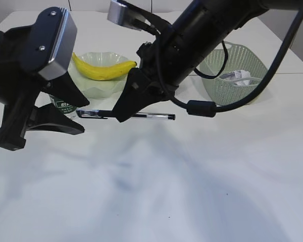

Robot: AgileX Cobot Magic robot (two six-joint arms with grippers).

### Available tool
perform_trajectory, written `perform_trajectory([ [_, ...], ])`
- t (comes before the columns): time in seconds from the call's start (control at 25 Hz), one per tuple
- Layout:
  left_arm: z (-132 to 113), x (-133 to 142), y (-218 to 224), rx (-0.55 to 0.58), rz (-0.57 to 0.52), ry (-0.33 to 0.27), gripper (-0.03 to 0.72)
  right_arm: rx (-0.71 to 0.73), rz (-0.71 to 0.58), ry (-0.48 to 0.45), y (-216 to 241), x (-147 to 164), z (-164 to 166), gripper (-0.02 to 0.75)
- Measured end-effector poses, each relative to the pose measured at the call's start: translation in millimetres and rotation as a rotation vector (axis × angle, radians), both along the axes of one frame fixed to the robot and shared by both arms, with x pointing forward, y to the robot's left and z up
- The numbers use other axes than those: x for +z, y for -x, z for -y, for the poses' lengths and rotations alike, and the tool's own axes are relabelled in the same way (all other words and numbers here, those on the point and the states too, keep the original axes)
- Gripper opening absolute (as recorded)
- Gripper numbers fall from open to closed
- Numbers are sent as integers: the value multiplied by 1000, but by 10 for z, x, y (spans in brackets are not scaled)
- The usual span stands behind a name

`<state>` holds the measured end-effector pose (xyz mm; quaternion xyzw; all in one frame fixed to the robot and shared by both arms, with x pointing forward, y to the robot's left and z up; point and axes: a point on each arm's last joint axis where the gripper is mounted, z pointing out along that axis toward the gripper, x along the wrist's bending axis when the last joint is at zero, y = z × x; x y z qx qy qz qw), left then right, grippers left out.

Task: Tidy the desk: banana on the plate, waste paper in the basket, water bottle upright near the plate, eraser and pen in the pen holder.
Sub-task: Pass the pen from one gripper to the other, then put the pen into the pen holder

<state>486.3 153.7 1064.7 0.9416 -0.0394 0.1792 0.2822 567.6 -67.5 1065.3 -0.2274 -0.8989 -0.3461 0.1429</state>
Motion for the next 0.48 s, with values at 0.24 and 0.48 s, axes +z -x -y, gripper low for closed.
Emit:
perform_trajectory([
  [0.24, -59, 19, -75, 106, 2, 36, 450, -72, 1, 1, -159, -1, 244, 48],
  [0.48, -60, 31, -101, 157, 3, 62, 482, -142, 8, 0, -292, 0, 463, 48],
])
